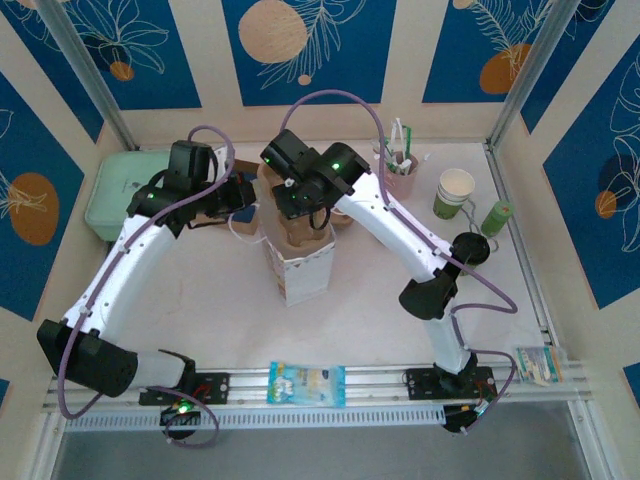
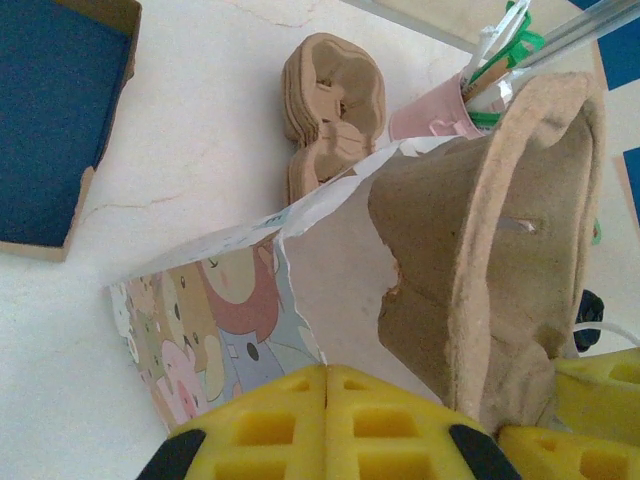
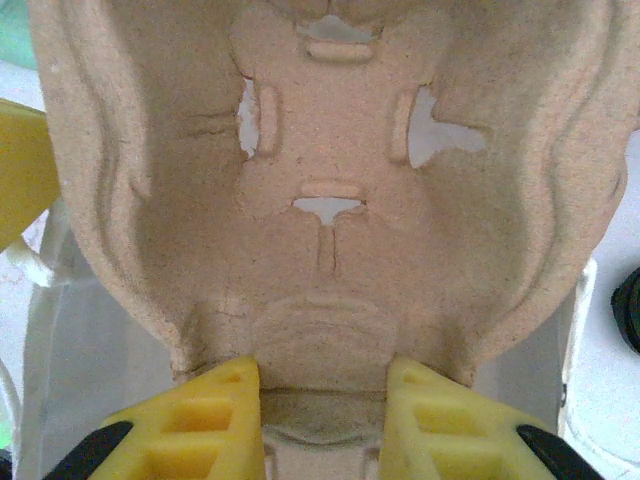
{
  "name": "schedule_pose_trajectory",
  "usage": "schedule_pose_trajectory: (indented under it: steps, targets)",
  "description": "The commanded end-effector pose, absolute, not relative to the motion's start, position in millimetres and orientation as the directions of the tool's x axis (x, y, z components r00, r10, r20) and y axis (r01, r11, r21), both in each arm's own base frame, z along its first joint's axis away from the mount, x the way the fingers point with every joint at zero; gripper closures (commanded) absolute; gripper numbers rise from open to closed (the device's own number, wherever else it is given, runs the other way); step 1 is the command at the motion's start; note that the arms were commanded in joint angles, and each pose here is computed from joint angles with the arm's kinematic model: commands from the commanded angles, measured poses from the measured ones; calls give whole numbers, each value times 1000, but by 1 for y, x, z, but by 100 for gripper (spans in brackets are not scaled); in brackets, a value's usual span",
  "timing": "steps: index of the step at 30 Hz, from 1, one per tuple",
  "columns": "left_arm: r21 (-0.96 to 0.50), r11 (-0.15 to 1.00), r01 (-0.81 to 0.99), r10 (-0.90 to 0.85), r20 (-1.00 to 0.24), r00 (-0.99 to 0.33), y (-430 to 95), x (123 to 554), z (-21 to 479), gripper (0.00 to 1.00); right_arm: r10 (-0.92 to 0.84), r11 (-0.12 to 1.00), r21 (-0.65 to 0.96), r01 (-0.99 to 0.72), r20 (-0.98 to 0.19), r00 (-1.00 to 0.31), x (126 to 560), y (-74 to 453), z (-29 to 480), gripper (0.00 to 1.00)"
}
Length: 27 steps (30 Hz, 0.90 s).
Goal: Pack the takeout coffee
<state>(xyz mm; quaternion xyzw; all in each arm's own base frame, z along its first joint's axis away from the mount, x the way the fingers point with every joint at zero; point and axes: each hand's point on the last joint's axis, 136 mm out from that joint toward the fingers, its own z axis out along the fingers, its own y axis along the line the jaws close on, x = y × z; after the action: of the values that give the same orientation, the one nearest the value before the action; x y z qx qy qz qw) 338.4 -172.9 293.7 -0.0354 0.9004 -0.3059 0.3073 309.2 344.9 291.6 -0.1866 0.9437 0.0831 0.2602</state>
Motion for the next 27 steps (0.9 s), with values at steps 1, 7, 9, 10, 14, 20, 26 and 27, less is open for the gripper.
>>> schedule_pose_trajectory:
  steps: [1, 7, 9, 10, 14, 20, 26, 27]
  targets:
    - [-585, 799, 138, -266, -551, -791, -174, 334, 304, 97, -299, 922, 51, -383, -534, -791, 305, 345, 298, 74]
    - [-589, 796, 137, -272, -551, -789, -174, 333, 305, 97, -310, 923, 37, -384, -519, -796, 299, 344, 295, 74]
    - [-587, 798, 136, -273, -553, -787, -173, 332, 306, 97, -319, 920, 33, -390, -515, -796, 296, 345, 294, 74]
    - [-587, 798, 134, -275, -554, -786, -173, 332, 306, 97, -321, 921, 29, -389, -510, -798, 295, 345, 292, 74]
    - [-585, 801, 131, -278, -556, -784, -172, 331, 306, 98, -326, 922, 20, -387, -502, -801, 292, 344, 289, 74]
    - [-591, 795, 134, -280, -555, -783, -173, 329, 307, 98, -327, 922, 21, -387, -494, -806, 292, 345, 285, 74]
    - [-596, 791, 137, -280, -553, -785, -175, 326, 306, 97, -333, 922, 23, -386, -463, -821, 291, 349, 273, 74]
    - [-596, 791, 138, -278, -551, -786, -175, 325, 305, 97, -333, 922, 23, -386, -460, -823, 290, 348, 272, 74]
